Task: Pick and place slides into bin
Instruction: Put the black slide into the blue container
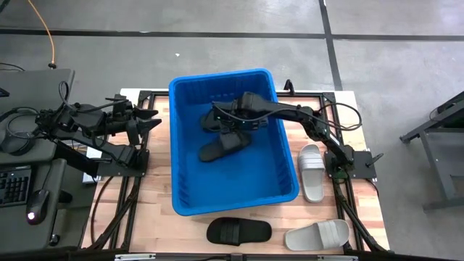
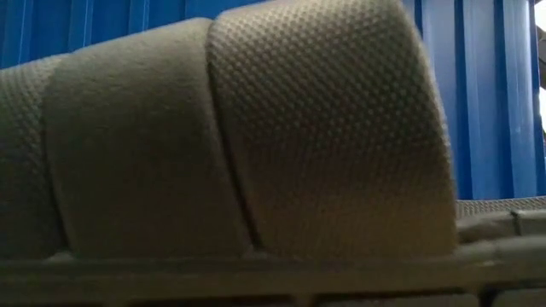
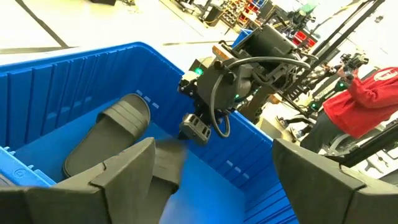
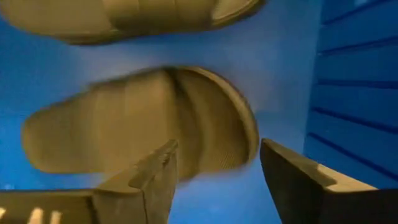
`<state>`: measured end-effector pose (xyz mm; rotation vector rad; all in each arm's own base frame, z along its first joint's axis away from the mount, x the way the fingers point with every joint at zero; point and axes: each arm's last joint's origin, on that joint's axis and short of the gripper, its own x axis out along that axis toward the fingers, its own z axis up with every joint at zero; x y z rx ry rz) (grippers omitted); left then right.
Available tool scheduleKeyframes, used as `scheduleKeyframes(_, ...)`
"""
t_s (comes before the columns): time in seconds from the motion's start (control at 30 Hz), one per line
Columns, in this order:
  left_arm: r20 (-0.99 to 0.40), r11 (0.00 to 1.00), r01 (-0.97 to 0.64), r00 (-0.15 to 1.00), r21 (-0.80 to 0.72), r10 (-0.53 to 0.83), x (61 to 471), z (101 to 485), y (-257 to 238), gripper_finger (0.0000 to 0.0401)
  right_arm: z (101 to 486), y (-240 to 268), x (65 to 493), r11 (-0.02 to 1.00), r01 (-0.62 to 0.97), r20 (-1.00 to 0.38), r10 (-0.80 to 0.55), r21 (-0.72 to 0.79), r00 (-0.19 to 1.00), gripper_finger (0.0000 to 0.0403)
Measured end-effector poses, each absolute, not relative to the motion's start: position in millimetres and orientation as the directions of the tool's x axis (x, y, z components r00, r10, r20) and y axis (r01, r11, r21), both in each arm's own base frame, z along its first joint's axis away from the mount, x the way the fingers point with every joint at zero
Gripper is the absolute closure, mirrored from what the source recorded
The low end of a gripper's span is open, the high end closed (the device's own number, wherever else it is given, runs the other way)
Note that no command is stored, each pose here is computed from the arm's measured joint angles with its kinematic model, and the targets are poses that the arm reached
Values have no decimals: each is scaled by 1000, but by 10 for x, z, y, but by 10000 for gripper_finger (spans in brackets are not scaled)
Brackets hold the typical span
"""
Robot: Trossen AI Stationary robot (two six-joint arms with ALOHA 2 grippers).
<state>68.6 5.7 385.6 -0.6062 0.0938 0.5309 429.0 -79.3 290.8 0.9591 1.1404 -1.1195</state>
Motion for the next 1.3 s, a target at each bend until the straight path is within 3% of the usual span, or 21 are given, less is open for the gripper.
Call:
scheduleKeyframes(0.2,-236,693,-501,862,-519,448,686,3856,57,91,2910,-820,4289,217,976,-977,-205,4,50,161)
scheduleKeyframes(0.53,-236,684,-521,850,-510,471,681,3852,64,91,2968,-692,4322,369,929,-980,-166,42,110,157)
scheduleKeyframes(1.0,-240,689,-525,848,-500,471,691,3849,63,91,3911,-61,4127,663,665,-802,-160,345,575,159)
scheduleKeyframes(1.3,-231,670,-503,859,-546,456,737,3867,51,91,4347,437,3750,660,606,-716,-146,444,683,162)
